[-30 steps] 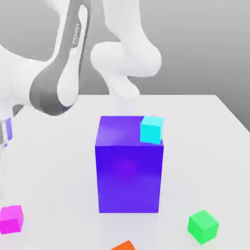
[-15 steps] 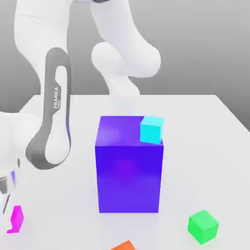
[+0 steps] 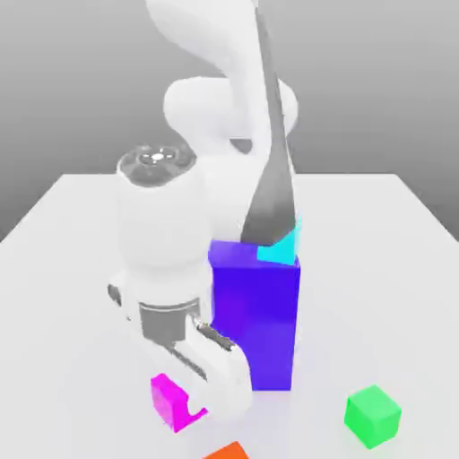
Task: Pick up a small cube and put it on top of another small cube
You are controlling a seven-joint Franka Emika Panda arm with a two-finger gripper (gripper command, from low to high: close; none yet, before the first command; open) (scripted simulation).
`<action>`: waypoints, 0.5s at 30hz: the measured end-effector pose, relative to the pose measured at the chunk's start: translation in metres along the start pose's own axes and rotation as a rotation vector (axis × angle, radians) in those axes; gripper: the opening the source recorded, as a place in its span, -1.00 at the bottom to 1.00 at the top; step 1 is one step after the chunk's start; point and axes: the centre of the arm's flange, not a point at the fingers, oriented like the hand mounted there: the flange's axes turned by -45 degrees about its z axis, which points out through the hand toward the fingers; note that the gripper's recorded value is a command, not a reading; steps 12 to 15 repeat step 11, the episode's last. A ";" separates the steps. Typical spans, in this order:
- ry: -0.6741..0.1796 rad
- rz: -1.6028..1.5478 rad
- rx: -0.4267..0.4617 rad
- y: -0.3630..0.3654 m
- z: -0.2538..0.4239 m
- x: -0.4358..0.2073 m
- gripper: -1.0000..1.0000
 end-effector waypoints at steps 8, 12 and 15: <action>0.006 -0.456 -0.017 -0.118 0.046 -0.129 1.00; 0.006 -0.456 -0.017 -0.118 0.046 -0.129 1.00; 0.006 -0.456 -0.017 -0.118 0.046 -0.129 1.00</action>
